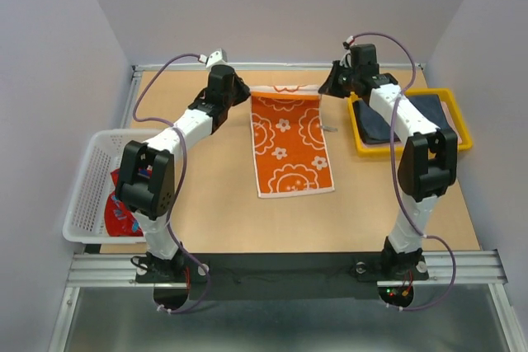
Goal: Fold and stack the towels
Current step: Flatten out the crumpled towel, then fold the towel
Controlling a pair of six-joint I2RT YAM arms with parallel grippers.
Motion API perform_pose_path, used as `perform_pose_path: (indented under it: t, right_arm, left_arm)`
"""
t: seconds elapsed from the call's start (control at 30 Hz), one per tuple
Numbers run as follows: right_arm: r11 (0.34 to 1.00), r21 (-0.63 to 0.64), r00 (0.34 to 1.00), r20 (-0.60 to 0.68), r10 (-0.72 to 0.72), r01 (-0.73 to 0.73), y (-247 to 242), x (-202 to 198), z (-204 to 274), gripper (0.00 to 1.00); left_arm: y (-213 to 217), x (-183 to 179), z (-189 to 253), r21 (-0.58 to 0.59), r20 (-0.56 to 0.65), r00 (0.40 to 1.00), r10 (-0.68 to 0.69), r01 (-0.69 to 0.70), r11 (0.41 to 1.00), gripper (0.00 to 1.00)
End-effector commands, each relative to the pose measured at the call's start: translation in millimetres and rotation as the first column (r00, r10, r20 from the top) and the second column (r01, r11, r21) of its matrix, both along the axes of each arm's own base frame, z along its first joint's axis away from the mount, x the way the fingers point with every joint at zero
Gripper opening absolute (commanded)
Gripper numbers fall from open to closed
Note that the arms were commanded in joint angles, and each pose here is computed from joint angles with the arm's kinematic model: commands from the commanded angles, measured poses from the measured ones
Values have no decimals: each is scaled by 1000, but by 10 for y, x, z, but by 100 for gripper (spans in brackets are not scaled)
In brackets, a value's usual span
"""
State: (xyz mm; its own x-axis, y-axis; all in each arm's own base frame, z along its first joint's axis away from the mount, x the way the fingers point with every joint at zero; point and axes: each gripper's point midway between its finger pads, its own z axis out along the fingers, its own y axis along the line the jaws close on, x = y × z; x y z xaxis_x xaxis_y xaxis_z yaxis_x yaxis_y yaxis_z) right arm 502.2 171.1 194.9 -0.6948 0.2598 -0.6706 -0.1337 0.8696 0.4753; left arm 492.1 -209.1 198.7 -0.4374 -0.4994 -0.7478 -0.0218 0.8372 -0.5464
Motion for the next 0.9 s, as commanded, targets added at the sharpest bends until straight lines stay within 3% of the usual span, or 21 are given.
perform_pose_path:
  t: [0.0,0.17,0.33,0.6,0.87]
  right_arm:
    - [998,51,995,91,35,-39,-3,206,236,1]
    - [994,96,998,-18,60,-58,-42,-68,-94,1]
    - [991,125,987,-141,72,-54,-93,-592,-428,1]
    - [994,94,964,-257,71,-48,-208,-1241,-855,1]
    - [998,40,949,-309,62,-52,-333,-1631,-1056,0]
  left_arm:
    - [-76,185,471,-57,123,992,-36,44,997,0]
    - [-78,-36,416,-95,77,995,-60,68,993,0]
    - [-177,-597,25,-151,-41,991,-131,124,981,0]
    - [-131,-1348,-704,-90,-216,965,-150,134,987,0]
    - [-170,-1821,-912,-75,-296,931,-211,198,977,0]
